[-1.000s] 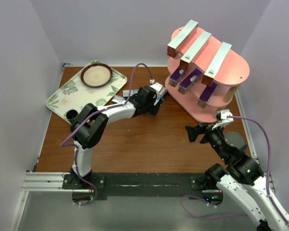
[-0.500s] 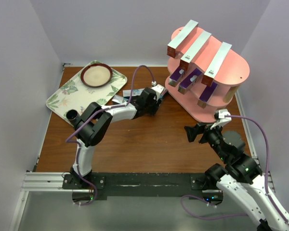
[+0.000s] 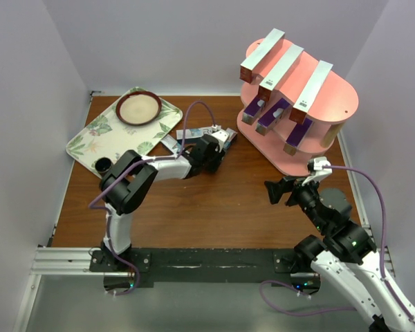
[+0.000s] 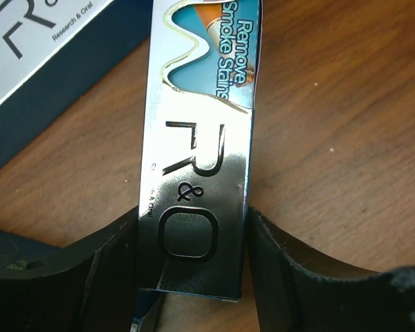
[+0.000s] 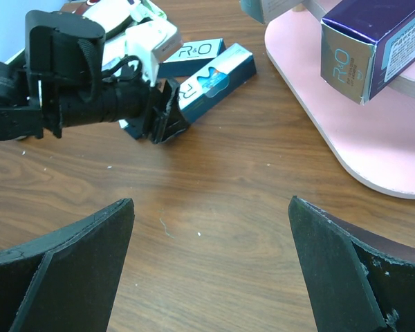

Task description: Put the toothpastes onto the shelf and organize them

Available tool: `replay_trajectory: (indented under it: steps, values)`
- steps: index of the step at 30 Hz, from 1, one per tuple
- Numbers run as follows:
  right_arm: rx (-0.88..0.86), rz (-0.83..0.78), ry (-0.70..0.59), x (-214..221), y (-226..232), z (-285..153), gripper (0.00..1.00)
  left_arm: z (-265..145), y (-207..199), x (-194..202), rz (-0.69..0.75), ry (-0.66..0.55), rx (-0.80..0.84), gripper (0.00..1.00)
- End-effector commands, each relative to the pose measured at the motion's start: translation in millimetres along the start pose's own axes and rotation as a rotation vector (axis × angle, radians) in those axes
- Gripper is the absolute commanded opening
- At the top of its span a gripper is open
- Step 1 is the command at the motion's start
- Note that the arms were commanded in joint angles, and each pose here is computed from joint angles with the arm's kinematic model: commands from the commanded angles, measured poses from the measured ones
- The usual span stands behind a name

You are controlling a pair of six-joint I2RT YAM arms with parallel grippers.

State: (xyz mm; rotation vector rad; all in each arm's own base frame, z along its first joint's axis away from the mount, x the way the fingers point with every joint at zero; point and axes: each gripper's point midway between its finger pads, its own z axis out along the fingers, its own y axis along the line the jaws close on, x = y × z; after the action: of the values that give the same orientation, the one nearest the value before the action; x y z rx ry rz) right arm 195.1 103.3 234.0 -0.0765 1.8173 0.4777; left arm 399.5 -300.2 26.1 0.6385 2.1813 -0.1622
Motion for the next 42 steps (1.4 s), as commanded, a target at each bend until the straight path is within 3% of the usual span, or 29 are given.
replay_trajectory:
  steps: [1,7,13,21,34,42]
  values:
    - [-0.019,-0.01,-0.008,-1.0,3.5,4.5,0.98,-11.8,3.9,-14.6,-0.033,-0.056,-0.016,0.6]
    - [-0.014,-0.009,-0.008,-0.6,2.3,3.3,0.98,-17.4,-14.7,-21.0,-0.083,-0.092,0.088,0.4]
    - [-0.018,-0.011,-0.005,-0.3,3.3,4.4,0.98,-37.3,-48.0,-44.4,-0.133,-0.195,0.345,0.34]
    - [-0.018,-0.01,-0.011,-2.1,3.2,2.1,0.98,-43.4,-60.7,-79.0,-0.288,-0.283,0.644,0.32]
    - [-0.023,-0.013,-0.002,-1.0,4.0,1.8,0.98,-0.5,-44.1,-131.6,-0.443,-0.278,0.78,0.35]
    - [-0.021,-0.014,0.004,0.2,3.9,3.3,0.98,27.9,-47.0,-139.9,-0.527,-0.208,0.809,0.39]
